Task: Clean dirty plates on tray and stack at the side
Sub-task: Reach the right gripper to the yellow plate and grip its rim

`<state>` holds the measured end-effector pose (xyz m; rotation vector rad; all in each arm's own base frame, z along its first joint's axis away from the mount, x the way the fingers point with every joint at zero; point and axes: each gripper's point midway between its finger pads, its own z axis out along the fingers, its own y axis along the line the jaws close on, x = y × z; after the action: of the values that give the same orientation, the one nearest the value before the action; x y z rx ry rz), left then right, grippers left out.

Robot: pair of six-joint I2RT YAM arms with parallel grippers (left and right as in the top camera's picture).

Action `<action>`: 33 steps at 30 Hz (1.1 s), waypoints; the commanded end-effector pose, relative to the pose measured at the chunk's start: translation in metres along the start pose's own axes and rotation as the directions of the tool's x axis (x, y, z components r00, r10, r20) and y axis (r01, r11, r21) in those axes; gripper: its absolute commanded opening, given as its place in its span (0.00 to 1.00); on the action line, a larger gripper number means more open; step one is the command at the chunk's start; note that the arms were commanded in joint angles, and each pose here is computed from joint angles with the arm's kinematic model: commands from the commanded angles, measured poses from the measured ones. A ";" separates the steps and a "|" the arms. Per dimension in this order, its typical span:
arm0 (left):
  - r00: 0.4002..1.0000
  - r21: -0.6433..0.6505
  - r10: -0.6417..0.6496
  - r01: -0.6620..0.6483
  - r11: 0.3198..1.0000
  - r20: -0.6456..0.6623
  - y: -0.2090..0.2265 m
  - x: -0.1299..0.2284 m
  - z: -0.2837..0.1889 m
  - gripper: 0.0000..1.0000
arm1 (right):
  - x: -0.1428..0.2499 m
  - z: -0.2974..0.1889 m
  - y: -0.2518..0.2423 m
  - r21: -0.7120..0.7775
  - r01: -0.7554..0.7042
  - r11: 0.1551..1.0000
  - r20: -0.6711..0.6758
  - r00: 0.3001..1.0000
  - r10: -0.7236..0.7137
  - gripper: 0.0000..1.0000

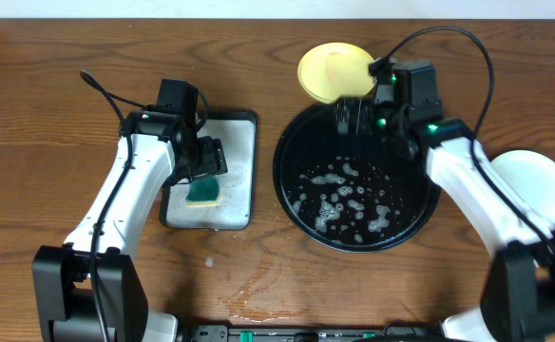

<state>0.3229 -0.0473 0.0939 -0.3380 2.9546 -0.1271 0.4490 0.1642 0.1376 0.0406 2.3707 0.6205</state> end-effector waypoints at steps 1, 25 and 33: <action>1.000 -0.009 0.003 -0.003 1.000 -0.009 0.002 0.001 0.002 0.83 | -0.002 0.032 -0.031 0.058 -0.341 0.938 0.058 0.939 0.338 0.99; 1.000 -0.009 0.003 -0.003 1.000 -0.009 0.002 0.001 0.002 0.83 | 0.032 0.087 -0.039 0.030 -0.792 0.610 -0.016 0.609 0.793 0.75; 1.000 -0.009 0.003 -0.003 1.000 -0.009 0.002 0.001 0.002 0.83 | 0.025 0.086 -0.058 0.065 -0.792 0.607 0.095 0.610 0.786 0.49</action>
<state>0.3227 -0.0473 0.0939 -0.3382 2.9557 -0.1267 0.4879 0.1622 0.0423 1.1737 2.2753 0.9365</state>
